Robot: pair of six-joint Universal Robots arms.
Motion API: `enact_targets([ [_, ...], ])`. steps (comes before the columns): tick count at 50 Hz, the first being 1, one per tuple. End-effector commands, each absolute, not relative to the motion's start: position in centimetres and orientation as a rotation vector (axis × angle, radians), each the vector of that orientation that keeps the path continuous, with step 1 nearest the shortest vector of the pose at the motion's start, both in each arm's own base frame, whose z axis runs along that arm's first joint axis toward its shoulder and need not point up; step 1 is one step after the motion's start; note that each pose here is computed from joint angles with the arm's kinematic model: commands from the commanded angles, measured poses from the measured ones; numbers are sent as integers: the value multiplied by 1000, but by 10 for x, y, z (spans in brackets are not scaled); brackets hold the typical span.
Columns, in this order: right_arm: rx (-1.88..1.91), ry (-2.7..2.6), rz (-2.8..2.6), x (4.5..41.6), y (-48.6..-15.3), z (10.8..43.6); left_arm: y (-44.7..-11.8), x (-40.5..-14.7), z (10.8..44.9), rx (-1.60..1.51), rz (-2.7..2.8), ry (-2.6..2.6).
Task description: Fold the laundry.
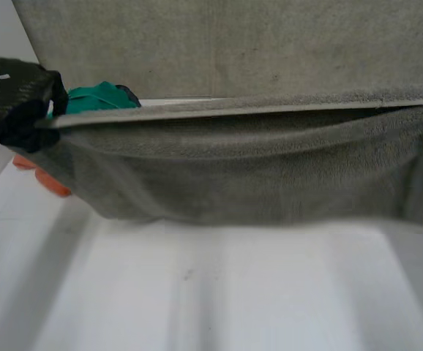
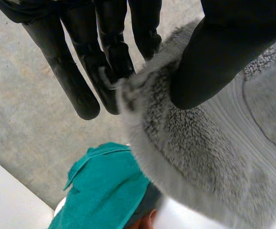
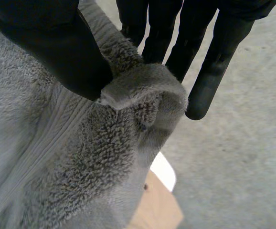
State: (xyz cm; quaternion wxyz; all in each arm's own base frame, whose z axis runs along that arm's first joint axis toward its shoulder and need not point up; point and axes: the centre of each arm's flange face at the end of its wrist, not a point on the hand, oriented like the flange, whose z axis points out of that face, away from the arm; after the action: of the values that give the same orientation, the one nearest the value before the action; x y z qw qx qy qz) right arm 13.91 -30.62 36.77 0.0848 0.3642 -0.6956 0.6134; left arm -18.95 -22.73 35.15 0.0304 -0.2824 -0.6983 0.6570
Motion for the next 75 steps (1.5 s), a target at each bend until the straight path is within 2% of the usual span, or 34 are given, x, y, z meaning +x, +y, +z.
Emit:
enact_targets([
  [1,1178,-2224,1718,141,-316,341,-242,-201,332,-1001,1912,-2257],
  [5,1219,-2310,1637,144,-330,313,-265,-208,301,-1128,1820,-2358],
  [10,1267,-2368,1568,158,-357,277,-312,-227,262,-1302,1822,-2371],
  [13,1256,-2316,1626,169,-374,272,-336,-238,264,-1330,1935,-2313],
  [17,1081,-2046,1949,181,-415,302,-373,-253,294,-1259,2239,-2124],
  [19,879,-1845,2214,179,-437,335,-389,-259,328,-1140,2486,-1933],
  [23,519,-1445,2656,168,-453,395,-400,-260,378,-847,2794,-1603],
  [27,402,-1254,2825,159,-453,411,-401,-256,395,-662,2873,-1463],
  [32,560,-1381,2791,177,-453,385,-397,-261,376,-728,2766,-1538],
  [37,732,-1684,2639,196,-452,335,-384,-275,326,-877,2538,-1683],
  [44,853,-1946,2389,203,-445,273,-370,-274,257,-946,2328,-1905],
  [45,880,-2026,2309,203,-441,252,-364,-273,238,-966,2257,-1971],
  [48,930,-2159,2167,202,-431,217,-353,-270,210,-999,2156,-2062],
  [49,972,-2224,2071,202,-424,195,-345,-269,193,-1017,2095,-2112],
  [52,1061,-2322,1903,202,-409,160,-330,-266,169,-1057,1987,-2182],
  [56,1125,-2387,1767,197,-396,139,-319,-264,156,-1091,1945,-2206],
  [75,1103,-2478,1750,203,-381,159,-309,-257,179,-1056,2018,-2157],
])
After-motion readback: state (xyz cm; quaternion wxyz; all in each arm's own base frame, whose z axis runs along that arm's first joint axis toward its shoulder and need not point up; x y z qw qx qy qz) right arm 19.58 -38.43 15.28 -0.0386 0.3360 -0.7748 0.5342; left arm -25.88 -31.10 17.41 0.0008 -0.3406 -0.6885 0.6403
